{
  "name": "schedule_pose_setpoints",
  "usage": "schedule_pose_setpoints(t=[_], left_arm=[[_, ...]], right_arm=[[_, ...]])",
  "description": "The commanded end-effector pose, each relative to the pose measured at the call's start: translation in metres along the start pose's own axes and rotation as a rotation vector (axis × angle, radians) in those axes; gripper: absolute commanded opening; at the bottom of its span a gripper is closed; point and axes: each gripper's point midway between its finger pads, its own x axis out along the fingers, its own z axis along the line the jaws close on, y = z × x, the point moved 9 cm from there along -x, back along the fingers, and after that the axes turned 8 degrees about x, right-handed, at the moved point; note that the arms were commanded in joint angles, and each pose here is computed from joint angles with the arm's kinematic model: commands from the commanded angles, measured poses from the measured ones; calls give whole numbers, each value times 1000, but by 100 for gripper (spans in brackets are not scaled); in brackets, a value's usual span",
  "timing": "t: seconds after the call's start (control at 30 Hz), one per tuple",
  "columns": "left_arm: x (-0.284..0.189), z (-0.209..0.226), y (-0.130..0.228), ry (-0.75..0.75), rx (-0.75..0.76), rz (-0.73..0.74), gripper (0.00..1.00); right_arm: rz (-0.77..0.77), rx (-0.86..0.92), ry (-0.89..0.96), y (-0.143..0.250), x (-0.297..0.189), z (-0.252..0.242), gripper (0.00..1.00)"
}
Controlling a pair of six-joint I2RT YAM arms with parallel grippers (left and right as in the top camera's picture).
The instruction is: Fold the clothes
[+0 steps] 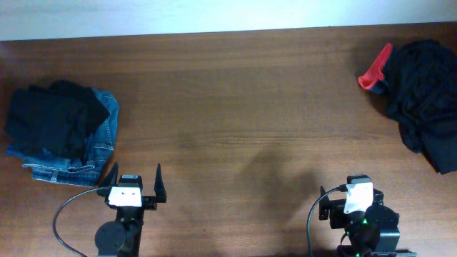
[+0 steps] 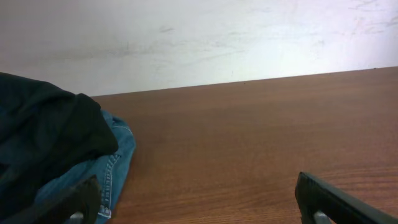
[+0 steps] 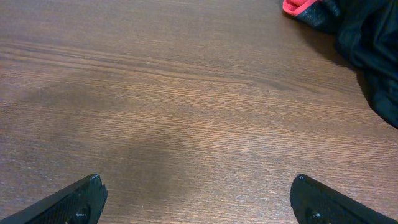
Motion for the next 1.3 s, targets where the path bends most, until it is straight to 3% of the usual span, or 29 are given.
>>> schedule_pose_setpoints(t=[0.0, 0.93, 1.07, 1.27], left_arm=[[1, -2, 4, 13, -6, 9, 99], [1, -2, 4, 13, -6, 9, 100], [1, -2, 4, 14, -6, 8, 99], [1, -2, 4, 16, -6, 8, 99]], right_arm=[[-9, 1, -2, 0, 0, 0, 99], [-9, 1, -2, 0, 0, 0, 99], [-11, -49, 78, -1, -1, -7, 99], [-122, -44, 42, -18, -2, -3, 99]])
